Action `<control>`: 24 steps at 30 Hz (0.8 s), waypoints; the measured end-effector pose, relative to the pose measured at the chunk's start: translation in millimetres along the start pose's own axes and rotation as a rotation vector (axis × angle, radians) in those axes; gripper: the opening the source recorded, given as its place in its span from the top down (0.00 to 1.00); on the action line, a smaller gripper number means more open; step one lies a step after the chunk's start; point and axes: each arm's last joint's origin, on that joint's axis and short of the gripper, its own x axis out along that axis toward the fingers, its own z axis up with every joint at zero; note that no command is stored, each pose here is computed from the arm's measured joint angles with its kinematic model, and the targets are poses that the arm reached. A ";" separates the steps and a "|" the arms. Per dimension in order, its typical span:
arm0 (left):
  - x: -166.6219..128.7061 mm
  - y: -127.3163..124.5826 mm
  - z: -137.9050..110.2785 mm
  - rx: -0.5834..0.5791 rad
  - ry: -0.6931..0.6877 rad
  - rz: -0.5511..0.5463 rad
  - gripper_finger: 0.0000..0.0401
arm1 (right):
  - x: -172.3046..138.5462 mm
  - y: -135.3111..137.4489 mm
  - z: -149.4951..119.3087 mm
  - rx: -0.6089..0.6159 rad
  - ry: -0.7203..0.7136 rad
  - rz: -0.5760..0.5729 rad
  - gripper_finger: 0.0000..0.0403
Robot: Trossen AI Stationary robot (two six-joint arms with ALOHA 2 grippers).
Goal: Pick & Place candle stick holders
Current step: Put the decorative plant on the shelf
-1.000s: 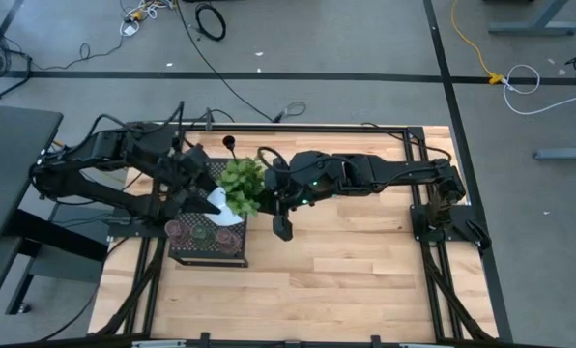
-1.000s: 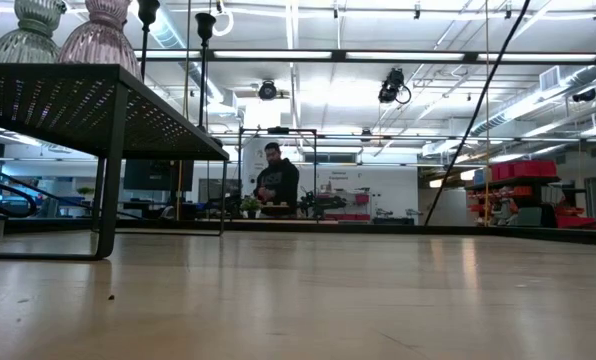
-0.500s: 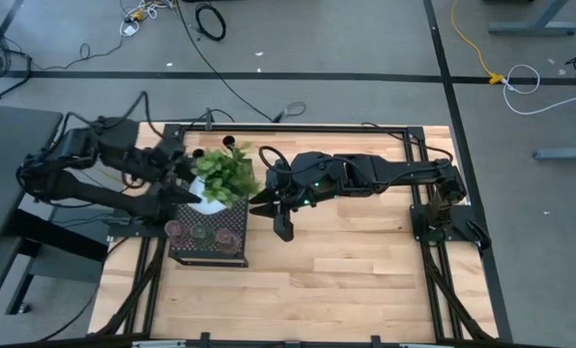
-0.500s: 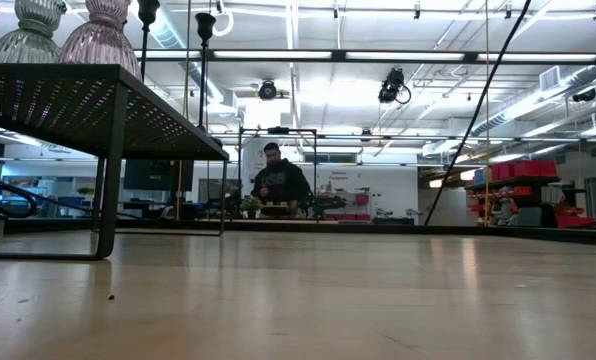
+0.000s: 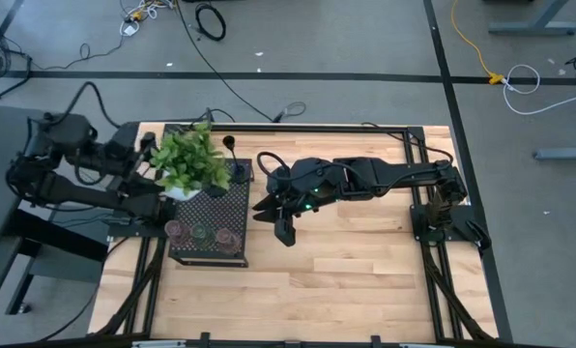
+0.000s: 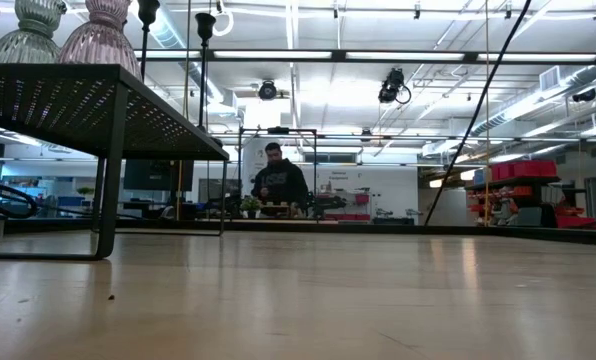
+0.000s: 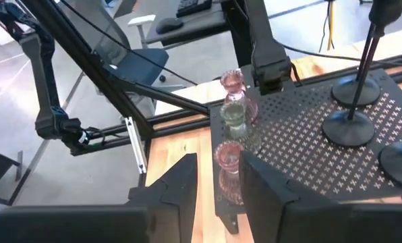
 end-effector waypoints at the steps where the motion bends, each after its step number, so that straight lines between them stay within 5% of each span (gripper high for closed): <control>1: -3.1 0.2 -0.8 0.008 -0.007 0.010 0.27 | 0.0 -0.1 -0.3 0.005 0.003 -0.001 0.73; 24: -60.4 4.8 -27.5 0.074 -0.030 0.120 0.28 | 0.1 -1.9 -2.3 0.077 0.013 -0.043 0.74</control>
